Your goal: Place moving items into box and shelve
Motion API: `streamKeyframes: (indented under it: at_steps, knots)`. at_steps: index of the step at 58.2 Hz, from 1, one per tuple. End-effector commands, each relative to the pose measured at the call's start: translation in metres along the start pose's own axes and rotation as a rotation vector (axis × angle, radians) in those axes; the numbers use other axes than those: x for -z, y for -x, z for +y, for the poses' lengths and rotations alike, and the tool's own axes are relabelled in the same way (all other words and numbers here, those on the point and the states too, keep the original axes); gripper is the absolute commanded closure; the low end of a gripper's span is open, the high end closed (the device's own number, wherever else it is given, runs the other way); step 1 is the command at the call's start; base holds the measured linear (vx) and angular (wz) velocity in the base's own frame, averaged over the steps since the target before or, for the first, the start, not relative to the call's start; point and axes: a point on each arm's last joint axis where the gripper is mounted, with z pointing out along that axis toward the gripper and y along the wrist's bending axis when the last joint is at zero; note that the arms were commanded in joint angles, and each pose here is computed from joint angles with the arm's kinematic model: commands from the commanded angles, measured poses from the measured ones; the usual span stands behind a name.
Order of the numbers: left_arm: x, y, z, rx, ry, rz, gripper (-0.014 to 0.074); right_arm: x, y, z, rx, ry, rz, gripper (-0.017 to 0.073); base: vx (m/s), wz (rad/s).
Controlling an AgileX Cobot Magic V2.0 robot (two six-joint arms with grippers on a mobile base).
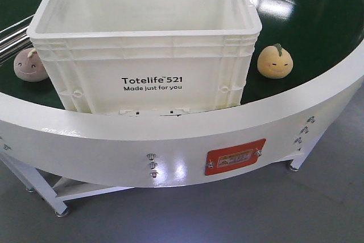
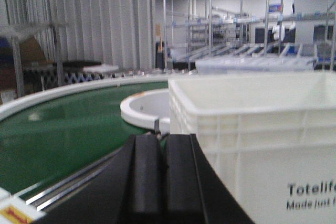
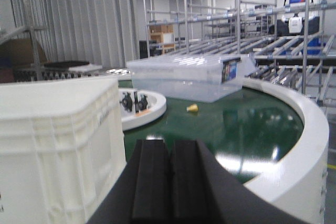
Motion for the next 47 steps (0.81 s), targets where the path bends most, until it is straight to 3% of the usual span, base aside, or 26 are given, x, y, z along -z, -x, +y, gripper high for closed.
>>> streamKeyframes:
  at_steps: [1,9,17,32,42,47]
  knots:
    - [0.004,0.048,0.002,0.02,-0.001,-0.112,0.0607,-0.002,0.04,-0.002,0.004,-0.005,-0.07,0.0575,0.0,0.0]
    - [-0.006,0.088,0.004,0.019,0.0,0.014,0.0607,-0.017,0.069,-0.003,0.004,-0.008,0.012,0.0575,0.0,0.0]
    - [-0.028,0.103,0.005,0.019,-0.003,0.212,0.0607,-0.038,0.082,-0.004,0.004,-0.01,0.144,0.0575,0.0,0.0]
    - [-0.058,0.072,0.004,0.018,-0.01,0.514,0.0607,-0.072,0.059,-0.004,0.007,-0.007,0.405,0.0575,0.0,0.0]
    - [-0.067,0.049,0.002,0.034,-0.009,0.614,0.0594,-0.09,0.042,-0.003,0.017,-0.003,0.538,0.0564,0.0,0.0]
    - [-0.069,0.043,0.002,0.034,-0.01,0.651,0.0531,-0.097,0.034,-0.003,0.041,0.002,0.592,0.0514,0.0,0.0]
